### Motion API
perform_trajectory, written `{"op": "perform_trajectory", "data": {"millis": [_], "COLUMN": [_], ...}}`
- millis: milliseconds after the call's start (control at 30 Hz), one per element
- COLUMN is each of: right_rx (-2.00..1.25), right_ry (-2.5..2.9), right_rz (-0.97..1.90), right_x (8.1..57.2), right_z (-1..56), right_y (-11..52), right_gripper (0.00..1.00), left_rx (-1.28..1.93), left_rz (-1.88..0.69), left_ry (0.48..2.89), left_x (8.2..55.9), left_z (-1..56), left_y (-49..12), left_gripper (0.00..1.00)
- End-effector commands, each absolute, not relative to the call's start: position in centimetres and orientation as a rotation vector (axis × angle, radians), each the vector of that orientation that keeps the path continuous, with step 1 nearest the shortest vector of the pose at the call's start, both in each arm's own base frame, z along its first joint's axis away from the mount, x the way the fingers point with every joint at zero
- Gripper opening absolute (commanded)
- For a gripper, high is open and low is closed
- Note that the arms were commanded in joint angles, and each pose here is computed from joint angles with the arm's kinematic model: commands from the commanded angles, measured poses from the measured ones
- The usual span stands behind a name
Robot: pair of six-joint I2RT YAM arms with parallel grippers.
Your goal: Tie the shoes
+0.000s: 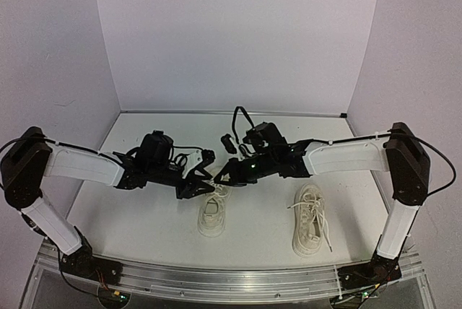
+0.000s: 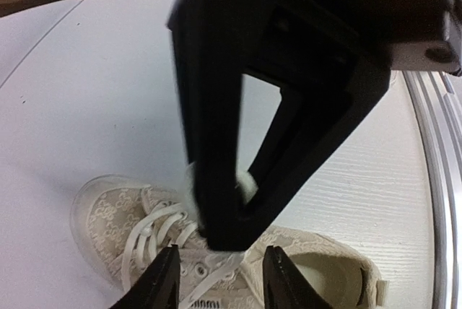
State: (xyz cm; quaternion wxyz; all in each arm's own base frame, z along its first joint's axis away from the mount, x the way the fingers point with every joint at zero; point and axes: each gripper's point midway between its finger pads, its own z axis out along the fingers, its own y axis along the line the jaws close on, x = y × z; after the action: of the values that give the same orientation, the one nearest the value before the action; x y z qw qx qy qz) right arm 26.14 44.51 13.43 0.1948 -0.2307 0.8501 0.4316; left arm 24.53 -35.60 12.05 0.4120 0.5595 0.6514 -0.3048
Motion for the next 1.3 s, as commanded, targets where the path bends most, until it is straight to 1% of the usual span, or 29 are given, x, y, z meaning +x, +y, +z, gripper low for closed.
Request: {"op": "perform_trajectory", "data": {"millis": [0, 200, 433, 567, 700, 867, 1100, 1167, 1233, 1267], "right_rx": [-0.655, -0.654, -0.655, -0.653, -0.654, -0.655, -0.652, -0.653, -0.651, -0.652], "right_ry": [2.337, 2.337, 2.337, 2.342, 2.344, 2.343, 2.345, 2.347, 2.348, 2.347], "right_rz": [1.204, 1.207, 1.21, 1.207, 1.208, 1.212, 1.212, 1.213, 1.21, 1.211], "right_x": [26.4, 26.4, 26.3, 26.3, 26.3, 26.3, 26.3, 26.3, 26.3, 26.3], "right_z": [14.5, 14.5, 14.7, 14.5, 14.4, 14.5, 14.4, 14.4, 14.3, 14.4], "right_y": [44.8, 44.9, 44.8, 44.7, 44.7, 44.8, 44.8, 44.8, 44.8, 44.8], "right_gripper": [0.0, 0.0, 0.0, 0.0, 0.0, 0.0, 0.0, 0.0, 0.0, 0.0], "left_rx": [1.314, 1.394, 1.458, 1.465, 1.508, 1.575, 1.625, 1.651, 1.661, 1.658], "left_rz": [-0.666, -0.45, -0.4, -0.387, -0.381, -0.342, -0.31, -0.314, -0.334, -0.345], "left_ry": [1.67, 1.843, 2.032, 2.056, 2.06, 2.121, 2.13, 2.168, 2.195, 2.204], "left_x": [27.1, 28.6, 30.2, 31.6, 32.3, 33.0, 34.0, 33.7, 33.3, 33.1], "left_z": [15.6, 11.5, 6.8, 5.9, 5.1, 3.0, 1.7, 0.8, 0.4, 0.3], "left_y": [-31.7, -28.7, -27.5, -27.4, -27.6, -27.5, -27.6, -27.3, -27.3, -27.3], "left_gripper": [0.45, 0.47, 0.47, 0.47, 0.48, 0.48, 0.48, 0.43, 0.27, 0.16]}}
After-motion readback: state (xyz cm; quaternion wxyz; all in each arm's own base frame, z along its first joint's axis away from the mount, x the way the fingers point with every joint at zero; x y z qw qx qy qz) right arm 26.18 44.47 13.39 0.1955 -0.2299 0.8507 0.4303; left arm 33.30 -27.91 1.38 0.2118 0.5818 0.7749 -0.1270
